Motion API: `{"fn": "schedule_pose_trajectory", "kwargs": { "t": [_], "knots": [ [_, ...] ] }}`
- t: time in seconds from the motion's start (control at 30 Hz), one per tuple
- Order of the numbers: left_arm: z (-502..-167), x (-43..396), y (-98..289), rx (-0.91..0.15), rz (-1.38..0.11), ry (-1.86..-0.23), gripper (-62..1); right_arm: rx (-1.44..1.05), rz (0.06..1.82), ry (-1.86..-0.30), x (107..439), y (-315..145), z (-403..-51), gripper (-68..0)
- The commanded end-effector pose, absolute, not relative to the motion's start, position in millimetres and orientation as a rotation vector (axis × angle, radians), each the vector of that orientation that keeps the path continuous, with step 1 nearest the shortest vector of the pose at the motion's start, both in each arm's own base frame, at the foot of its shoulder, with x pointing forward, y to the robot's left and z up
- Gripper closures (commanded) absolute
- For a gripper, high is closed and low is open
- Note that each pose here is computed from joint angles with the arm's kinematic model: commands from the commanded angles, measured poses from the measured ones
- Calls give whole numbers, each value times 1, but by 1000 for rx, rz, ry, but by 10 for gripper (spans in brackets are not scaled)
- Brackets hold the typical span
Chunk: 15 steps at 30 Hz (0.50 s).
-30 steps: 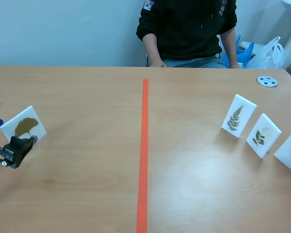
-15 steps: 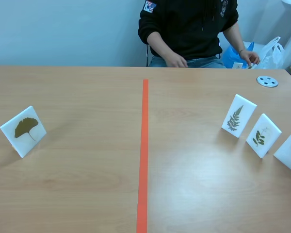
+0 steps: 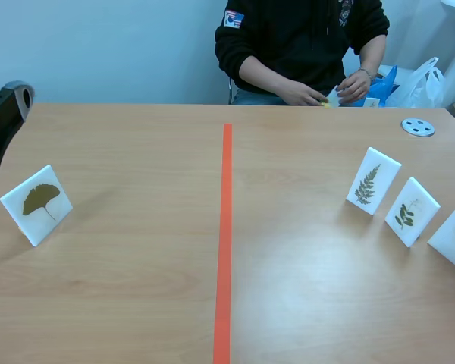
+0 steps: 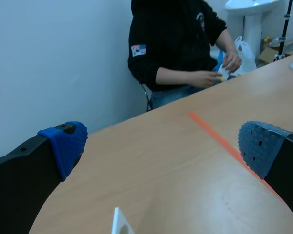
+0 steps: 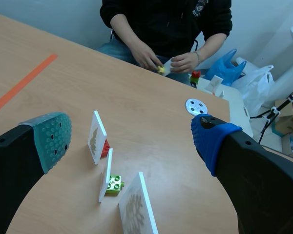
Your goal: Sort the leaf by its shape. The table is split by an orange tape line. A compound leaf with several leaflets goes to the left side, a simple leaf with one blade goes to the right side. Return to the home posture when a red brick is placed on the table.
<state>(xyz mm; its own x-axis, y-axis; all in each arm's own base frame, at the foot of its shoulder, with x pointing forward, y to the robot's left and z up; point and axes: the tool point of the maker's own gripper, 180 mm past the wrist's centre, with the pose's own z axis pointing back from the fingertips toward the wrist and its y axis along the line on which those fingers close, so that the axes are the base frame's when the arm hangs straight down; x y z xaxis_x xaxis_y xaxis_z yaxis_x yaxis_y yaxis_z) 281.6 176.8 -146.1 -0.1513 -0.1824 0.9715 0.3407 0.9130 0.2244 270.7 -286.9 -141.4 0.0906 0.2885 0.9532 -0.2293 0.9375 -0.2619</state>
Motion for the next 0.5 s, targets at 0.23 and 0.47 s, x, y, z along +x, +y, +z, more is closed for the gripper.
{"fn": "schedule_pose_trajectory", "kwargs": {
  "t": [0.23,0.47],
  "knots": [
    [-138,270,160,-170,-460,-1683,-623,-56,401,-1472,274,-286,-129,-504],
    [-137,264,153,-186,-463,-1677,-623,-52,400,-1479,274,-285,-128,-504]
  ]
}}
